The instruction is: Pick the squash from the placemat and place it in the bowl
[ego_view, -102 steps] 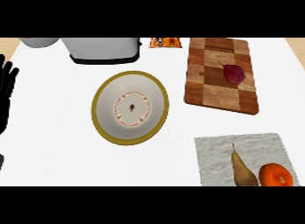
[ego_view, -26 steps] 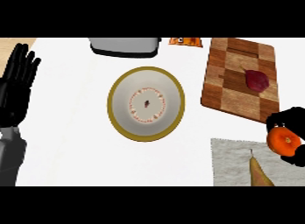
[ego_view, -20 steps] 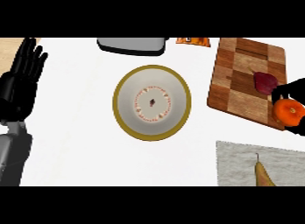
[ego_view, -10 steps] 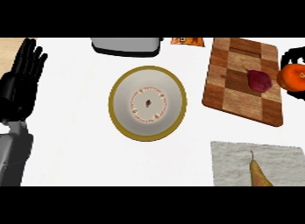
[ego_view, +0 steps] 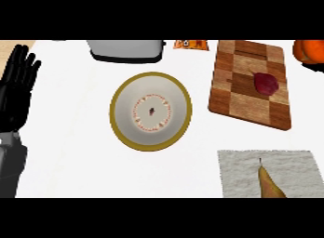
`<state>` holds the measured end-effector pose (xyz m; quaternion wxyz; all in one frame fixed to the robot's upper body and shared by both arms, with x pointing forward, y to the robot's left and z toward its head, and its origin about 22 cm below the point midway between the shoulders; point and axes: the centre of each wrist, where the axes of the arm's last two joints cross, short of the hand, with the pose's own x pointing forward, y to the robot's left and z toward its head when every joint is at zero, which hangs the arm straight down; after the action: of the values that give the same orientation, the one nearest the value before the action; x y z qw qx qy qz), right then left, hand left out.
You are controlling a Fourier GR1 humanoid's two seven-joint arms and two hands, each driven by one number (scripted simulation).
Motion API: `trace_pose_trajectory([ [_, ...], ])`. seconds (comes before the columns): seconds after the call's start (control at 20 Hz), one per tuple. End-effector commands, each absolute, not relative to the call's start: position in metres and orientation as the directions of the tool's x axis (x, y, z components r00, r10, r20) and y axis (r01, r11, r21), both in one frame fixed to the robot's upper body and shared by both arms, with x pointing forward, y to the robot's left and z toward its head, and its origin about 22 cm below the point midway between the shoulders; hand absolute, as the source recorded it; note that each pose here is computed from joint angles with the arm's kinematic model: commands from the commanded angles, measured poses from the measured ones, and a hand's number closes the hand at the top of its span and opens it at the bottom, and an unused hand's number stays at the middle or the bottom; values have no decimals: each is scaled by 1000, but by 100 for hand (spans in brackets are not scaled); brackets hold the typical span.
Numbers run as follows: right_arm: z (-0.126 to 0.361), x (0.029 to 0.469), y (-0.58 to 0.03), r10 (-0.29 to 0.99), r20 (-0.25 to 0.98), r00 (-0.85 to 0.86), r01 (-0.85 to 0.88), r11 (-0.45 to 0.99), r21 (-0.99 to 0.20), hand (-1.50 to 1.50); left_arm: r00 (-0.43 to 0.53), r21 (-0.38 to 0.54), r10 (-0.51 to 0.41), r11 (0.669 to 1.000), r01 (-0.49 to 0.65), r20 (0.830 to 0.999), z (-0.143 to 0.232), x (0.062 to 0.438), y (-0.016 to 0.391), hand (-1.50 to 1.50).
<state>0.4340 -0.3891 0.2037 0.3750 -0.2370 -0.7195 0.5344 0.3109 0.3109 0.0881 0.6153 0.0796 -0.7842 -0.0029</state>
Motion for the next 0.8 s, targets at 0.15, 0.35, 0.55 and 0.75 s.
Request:
trace_pose_trajectory([
  [0.15, 229, 454, -353, 478, 518, -710, -281, 482, -830, 150, -209, 108, -138, 983, -148, 968, 87, 309, 315, 0],
  [0.35, 244, 471, -298, 443, 545, -712, -343, 457, -821, 150, -209, 105, -134, 984, -144, 969, 83, 302, 324, 0],
  [0.55, 262, 479, -240, 416, 564, -714, -397, 423, -815, 150, -217, 111, -148, 979, -174, 965, 86, 306, 331, 0],
  [0.75, 266, 479, -201, 415, 551, -724, -427, 359, -830, 150, -197, 118, -148, 980, -158, 969, 67, 282, 326, 0],
])
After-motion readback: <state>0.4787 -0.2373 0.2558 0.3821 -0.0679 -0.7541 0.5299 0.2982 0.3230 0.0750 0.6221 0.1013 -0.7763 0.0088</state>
